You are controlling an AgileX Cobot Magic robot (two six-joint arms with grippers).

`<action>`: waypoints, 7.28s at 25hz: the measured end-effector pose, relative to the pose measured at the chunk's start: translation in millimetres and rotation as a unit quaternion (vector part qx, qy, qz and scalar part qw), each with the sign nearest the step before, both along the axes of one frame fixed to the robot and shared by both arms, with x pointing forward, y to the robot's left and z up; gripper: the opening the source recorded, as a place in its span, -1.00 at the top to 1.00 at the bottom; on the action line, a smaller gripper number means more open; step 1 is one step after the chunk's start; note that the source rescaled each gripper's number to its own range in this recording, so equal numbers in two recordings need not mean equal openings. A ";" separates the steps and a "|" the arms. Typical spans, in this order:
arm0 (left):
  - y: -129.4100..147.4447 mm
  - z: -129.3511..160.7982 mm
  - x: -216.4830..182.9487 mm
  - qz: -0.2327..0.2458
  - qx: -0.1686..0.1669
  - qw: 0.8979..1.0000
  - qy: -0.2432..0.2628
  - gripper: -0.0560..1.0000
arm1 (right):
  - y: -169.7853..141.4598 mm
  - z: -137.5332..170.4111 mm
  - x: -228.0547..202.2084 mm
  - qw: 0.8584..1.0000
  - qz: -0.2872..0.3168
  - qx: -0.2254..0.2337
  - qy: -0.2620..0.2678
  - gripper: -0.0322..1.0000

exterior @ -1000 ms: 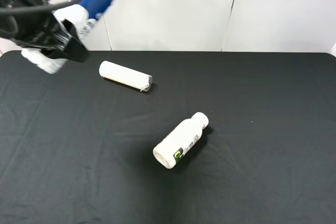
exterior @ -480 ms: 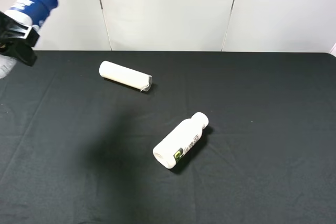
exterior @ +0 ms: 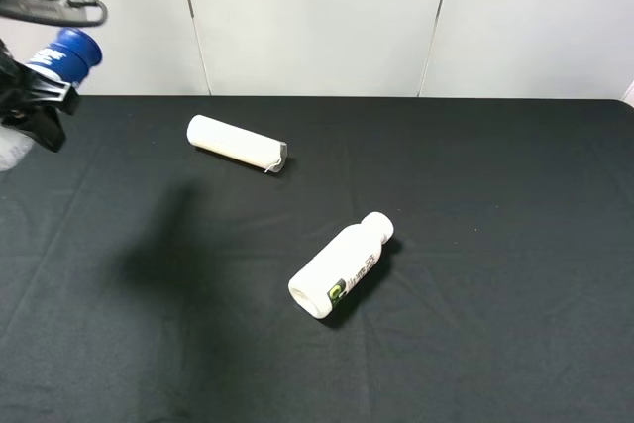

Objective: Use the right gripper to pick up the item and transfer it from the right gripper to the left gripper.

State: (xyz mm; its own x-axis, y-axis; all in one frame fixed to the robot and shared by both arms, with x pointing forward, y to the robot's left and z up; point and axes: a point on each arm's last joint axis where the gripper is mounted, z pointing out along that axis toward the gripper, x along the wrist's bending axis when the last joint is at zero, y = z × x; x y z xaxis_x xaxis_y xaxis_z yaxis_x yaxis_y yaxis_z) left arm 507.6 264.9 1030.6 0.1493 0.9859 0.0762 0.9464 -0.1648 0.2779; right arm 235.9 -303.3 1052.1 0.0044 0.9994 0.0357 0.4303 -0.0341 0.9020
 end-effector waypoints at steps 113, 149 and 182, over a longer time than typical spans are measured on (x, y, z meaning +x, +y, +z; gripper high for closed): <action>-2.9 96.1 -111.8 -0.029 -0.098 0.978 -0.180 -1.00 | 0.0 0.0 0.0 1.000 0.000 0.000 0.000 -1.00; 34.5 10.4 -274.8 -0.057 -0.113 0.945 -0.303 -0.96 | 0.0 0.0 0.0 1.000 0.000 0.000 0.000 -1.00; 33.3 8.5 -279.0 0.057 -0.064 0.941 -0.328 -0.95 | 0.0 0.0 0.0 1.000 0.000 0.000 0.000 -1.00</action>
